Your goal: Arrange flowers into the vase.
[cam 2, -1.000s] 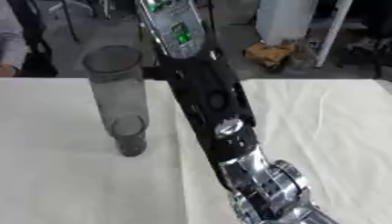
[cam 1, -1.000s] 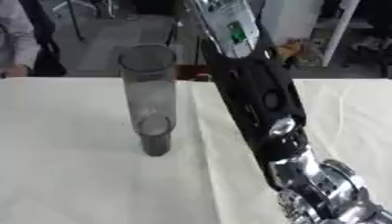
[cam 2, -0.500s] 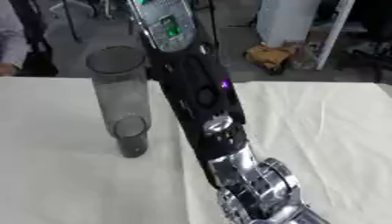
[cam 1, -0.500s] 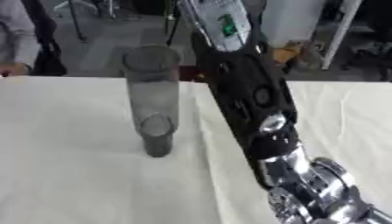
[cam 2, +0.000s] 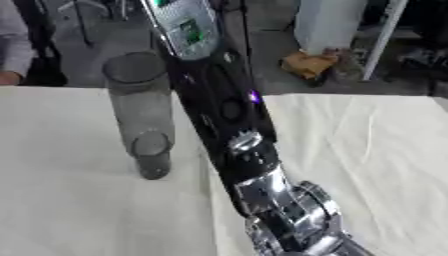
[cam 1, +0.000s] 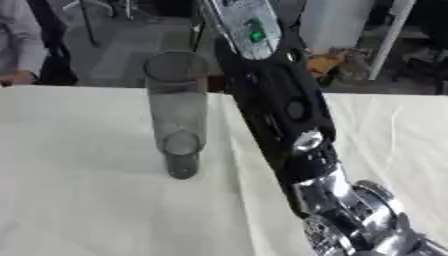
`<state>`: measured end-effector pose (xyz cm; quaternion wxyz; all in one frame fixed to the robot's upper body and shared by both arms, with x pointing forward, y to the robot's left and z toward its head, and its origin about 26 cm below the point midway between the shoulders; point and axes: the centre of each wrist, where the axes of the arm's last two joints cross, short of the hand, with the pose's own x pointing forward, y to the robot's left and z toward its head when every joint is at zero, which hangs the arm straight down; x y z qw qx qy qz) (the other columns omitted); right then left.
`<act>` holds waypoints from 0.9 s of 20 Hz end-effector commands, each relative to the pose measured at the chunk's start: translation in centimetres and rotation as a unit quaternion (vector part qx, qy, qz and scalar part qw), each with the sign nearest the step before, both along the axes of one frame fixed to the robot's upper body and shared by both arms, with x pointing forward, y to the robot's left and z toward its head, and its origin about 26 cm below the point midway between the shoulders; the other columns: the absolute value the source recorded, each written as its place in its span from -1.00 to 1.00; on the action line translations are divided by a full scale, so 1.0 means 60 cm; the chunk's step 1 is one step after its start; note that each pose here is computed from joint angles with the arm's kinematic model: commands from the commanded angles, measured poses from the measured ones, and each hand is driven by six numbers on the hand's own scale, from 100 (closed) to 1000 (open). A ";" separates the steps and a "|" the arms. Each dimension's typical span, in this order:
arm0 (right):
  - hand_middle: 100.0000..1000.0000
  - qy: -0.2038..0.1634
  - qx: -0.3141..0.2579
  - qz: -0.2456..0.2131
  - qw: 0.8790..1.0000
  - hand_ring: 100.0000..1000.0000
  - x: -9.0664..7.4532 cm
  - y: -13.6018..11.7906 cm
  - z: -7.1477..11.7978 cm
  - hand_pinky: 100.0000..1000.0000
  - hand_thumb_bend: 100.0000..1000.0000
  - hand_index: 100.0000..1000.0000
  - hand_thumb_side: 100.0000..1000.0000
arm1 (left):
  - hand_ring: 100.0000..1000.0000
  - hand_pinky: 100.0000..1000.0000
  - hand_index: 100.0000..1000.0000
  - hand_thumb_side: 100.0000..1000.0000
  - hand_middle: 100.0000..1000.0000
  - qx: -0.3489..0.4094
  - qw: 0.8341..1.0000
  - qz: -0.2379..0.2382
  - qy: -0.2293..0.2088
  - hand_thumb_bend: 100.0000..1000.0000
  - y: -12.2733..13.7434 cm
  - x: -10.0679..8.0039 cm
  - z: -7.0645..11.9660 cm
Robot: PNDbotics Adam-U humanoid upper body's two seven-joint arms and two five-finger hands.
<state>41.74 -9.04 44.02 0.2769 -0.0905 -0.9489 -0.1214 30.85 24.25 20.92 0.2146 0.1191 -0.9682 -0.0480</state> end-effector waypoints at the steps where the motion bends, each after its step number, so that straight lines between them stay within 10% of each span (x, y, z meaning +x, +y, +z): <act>1: -1.00 -0.002 0.019 -0.004 1.000 -1.00 -0.013 0.004 0.021 -1.00 -0.72 -1.00 -0.52 | 0.72 0.39 0.91 1.00 0.89 0.010 1.000 -0.002 -0.010 -1.00 0.002 -0.004 0.010; 18: -1.00 0.046 0.045 -0.012 0.998 -1.00 0.001 0.000 -0.010 -1.00 -0.66 -1.00 -0.55 | 0.72 0.39 0.91 1.00 0.89 0.006 1.000 -0.006 -0.006 -1.00 0.000 -0.004 0.007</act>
